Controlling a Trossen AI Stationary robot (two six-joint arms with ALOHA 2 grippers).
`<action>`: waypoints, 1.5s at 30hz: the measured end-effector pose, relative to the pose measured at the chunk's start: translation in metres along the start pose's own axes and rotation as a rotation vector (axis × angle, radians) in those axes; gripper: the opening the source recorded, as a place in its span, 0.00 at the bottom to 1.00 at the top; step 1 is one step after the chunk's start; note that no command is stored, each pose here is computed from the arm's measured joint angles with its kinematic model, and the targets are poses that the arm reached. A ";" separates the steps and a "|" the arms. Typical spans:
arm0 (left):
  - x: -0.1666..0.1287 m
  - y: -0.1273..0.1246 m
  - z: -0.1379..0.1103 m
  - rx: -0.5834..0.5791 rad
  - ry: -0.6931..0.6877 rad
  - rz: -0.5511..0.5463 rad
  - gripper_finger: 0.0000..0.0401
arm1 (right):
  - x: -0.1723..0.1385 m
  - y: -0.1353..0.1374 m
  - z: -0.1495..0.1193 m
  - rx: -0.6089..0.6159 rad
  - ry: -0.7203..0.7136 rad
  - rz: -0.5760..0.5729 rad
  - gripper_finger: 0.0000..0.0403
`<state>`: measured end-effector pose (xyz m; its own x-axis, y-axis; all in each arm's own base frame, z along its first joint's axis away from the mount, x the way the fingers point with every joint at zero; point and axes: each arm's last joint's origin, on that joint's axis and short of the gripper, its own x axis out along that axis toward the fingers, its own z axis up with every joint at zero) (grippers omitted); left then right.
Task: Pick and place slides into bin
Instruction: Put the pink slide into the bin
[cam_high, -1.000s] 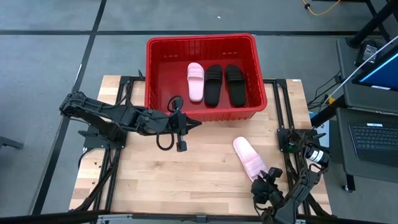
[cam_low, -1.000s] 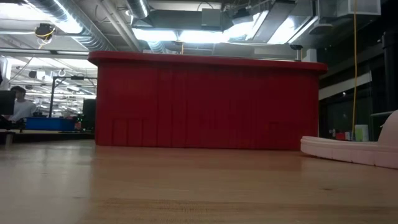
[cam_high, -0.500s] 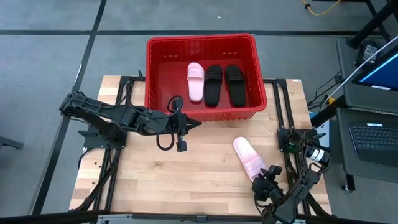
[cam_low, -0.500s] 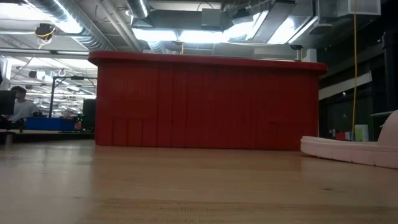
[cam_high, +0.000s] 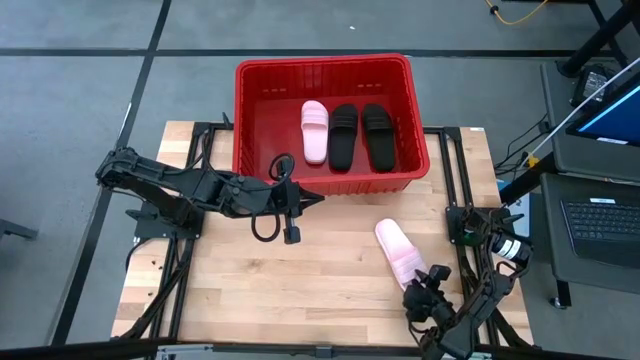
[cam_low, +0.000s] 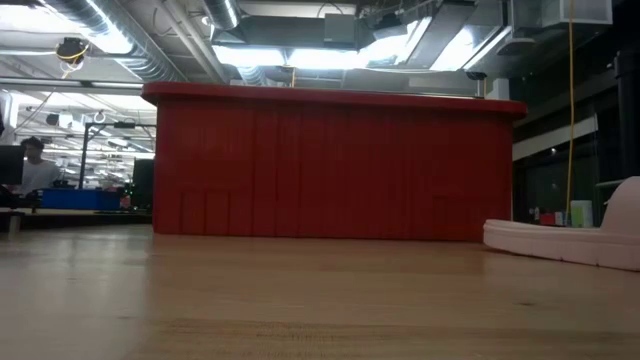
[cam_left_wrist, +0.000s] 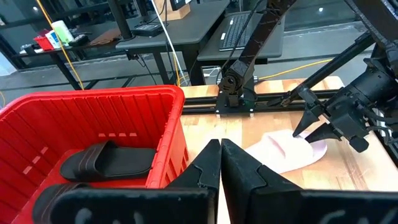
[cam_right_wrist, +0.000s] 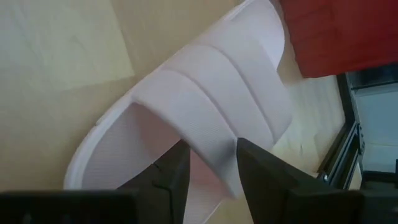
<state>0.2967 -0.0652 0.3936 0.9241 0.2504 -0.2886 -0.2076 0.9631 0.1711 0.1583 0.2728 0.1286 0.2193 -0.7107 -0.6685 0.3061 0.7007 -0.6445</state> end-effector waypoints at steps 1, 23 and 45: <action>0.000 0.000 0.000 0.000 0.000 0.000 0.02 | 0.000 0.000 0.000 0.001 0.000 0.001 0.33; 0.000 0.000 0.000 0.002 0.003 0.000 0.01 | 0.013 -0.001 -0.001 0.004 0.032 -0.024 0.08; 0.000 0.000 0.000 0.008 0.003 0.000 0.02 | -0.034 -0.054 0.025 0.079 0.030 0.115 0.00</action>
<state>0.2966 -0.0652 0.3933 0.9230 0.2508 -0.2917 -0.2049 0.9623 0.1789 0.1578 0.2579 0.1953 0.2297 -0.6233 -0.7475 0.3524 0.7692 -0.5331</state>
